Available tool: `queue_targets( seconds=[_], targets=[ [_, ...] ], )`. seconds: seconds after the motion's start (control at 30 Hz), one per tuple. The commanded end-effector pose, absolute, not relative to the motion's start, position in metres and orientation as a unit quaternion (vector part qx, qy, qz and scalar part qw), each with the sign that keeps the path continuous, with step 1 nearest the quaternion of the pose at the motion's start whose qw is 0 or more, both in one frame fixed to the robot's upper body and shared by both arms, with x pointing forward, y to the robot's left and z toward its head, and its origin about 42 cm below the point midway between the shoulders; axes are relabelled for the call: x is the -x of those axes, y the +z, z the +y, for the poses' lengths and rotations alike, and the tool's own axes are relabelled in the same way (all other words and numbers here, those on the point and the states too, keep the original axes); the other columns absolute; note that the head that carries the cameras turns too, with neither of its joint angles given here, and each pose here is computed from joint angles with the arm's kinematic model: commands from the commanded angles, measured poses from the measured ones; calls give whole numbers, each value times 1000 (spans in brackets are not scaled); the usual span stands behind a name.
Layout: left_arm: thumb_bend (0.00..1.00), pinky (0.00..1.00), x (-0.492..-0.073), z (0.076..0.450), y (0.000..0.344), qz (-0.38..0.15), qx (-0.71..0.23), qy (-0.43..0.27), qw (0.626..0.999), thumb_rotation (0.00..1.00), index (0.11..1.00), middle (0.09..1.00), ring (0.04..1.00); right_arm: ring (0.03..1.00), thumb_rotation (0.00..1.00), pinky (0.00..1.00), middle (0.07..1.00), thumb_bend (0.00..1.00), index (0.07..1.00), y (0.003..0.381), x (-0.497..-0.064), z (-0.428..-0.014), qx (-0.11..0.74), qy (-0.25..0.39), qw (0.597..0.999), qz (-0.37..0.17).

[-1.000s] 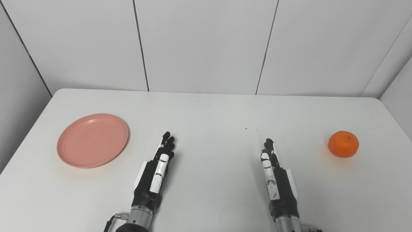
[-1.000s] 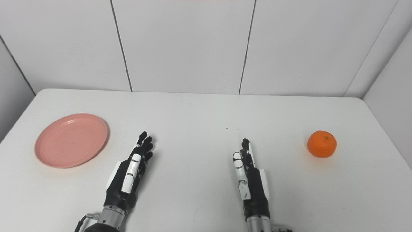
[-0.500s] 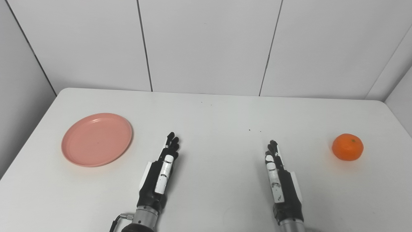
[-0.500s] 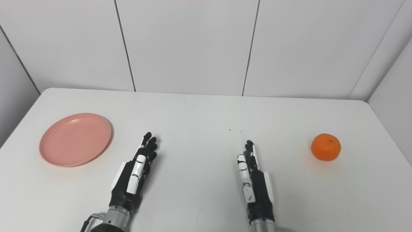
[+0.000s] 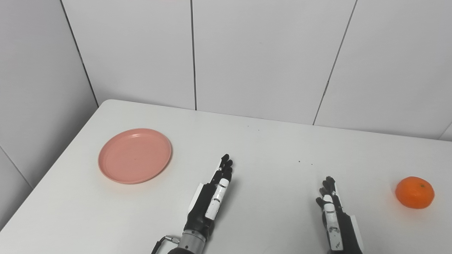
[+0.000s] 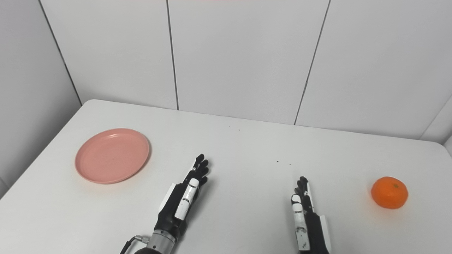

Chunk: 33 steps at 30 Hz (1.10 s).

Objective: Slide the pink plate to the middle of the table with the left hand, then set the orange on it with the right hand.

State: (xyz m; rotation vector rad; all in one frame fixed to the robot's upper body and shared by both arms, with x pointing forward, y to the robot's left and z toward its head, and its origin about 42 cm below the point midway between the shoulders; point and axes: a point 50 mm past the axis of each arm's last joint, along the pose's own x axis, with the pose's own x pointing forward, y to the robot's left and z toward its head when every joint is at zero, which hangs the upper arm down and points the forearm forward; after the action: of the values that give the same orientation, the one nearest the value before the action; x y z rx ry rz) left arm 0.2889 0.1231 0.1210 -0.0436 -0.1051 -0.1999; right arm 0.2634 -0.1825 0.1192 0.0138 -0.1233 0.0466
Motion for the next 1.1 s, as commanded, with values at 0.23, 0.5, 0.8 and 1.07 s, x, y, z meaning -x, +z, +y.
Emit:
queue_targets(
  seconds=[0.23,0.5,0.8,1.07],
  targets=[
    [377,973,-288,108,119,-49,30,-101,993,1000,999,1000,994,1000,1000,1000,1000,154,1000,126,-266,-188,-11,26,995,-99],
    [386,981,-288,107,119,-50,30,-100,993,1000,999,1000,992,1000,1000,1000,1000,167,1000,128,-266,-189,-8,26,994,-102],
    [383,977,-289,106,121,-51,32,-98,993,1000,998,998,989,1000,1000,1000,1000,150,1000,129,-266,-190,-10,30,994,-103],
    [391,985,-290,110,125,-61,29,-95,993,1000,996,999,990,1000,1000,1000,1000,152,1000,130,-266,-189,-15,32,994,-105]
  ],
)
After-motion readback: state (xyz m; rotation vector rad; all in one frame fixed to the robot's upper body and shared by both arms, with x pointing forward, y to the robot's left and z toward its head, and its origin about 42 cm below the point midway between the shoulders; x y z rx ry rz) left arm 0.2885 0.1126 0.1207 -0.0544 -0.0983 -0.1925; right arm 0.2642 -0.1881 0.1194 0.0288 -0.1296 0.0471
